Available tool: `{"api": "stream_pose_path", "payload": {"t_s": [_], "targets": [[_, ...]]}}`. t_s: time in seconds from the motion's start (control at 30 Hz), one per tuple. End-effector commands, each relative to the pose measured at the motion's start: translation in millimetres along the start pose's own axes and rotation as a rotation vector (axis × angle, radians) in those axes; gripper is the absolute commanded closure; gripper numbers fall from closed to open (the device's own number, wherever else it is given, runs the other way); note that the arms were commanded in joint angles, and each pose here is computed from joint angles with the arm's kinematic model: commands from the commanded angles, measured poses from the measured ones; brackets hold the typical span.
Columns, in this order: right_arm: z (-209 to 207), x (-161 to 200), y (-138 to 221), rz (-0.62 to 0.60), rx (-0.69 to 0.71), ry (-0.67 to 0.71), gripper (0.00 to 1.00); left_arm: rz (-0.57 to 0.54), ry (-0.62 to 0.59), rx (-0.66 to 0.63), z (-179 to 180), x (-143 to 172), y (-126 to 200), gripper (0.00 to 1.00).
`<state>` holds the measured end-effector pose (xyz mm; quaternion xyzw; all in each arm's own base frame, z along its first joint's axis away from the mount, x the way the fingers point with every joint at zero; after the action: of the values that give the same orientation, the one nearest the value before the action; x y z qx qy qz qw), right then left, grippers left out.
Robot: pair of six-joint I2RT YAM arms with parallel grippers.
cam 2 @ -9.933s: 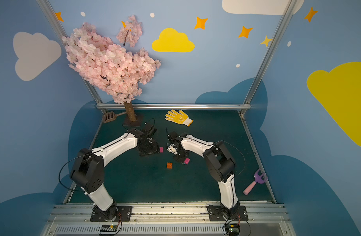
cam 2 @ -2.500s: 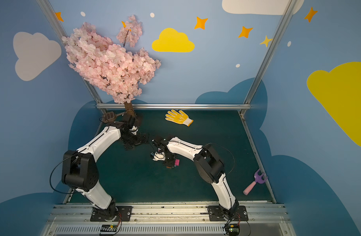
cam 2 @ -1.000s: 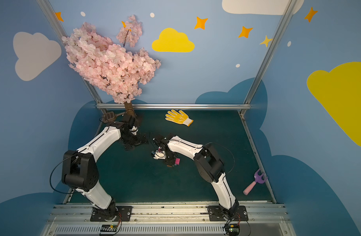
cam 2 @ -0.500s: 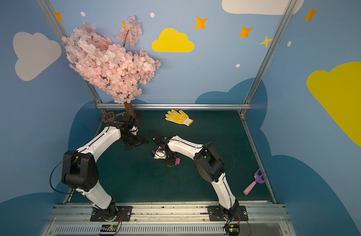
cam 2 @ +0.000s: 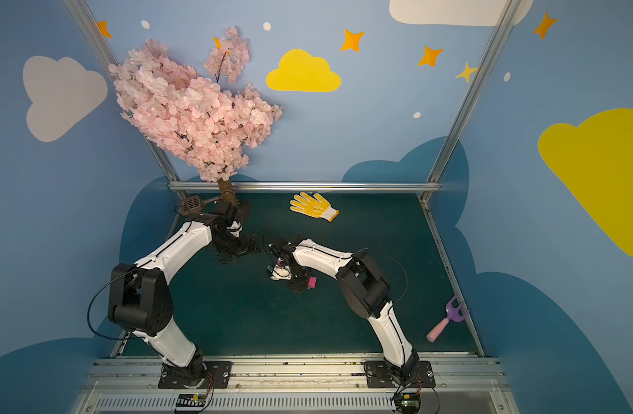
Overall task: Assemble the letter y with lego
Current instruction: Pick up the lego brick from the center of the board.
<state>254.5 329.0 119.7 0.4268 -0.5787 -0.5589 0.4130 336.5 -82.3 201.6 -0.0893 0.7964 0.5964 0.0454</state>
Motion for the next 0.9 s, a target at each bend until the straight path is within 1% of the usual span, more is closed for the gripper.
{"api": "stream_pose_path", "payload": {"t_s": [0.0,0.53,0.87], "targets": [[-2.1,-5.6,2.8,-0.016,0.0,-0.009,0.6,0.006,0.005,0.003,2.2,3.2,1.2,0.0],[-0.9,-10.3,-3.0,-0.012,-0.02,-0.013,0.6,0.004,0.005,-0.005,2.8,3.3,1.5,0.0],[0.2,-13.7,-1.5,-0.038,-0.041,-0.028,0.6,0.004,0.006,-0.006,2.9,3.3,2.0,0.0]]}}
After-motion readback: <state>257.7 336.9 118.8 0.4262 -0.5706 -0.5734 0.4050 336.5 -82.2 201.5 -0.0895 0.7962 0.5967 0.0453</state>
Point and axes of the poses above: each gripper's point midway between its finger pads, its own y axis back along the fingers, its own z axis along the line the jaws close on, x = y × z, the point moved 9 cm from there along y, back along the fingers, and after that the axes turned 10 degrees about -y, right-handed, at the moved point
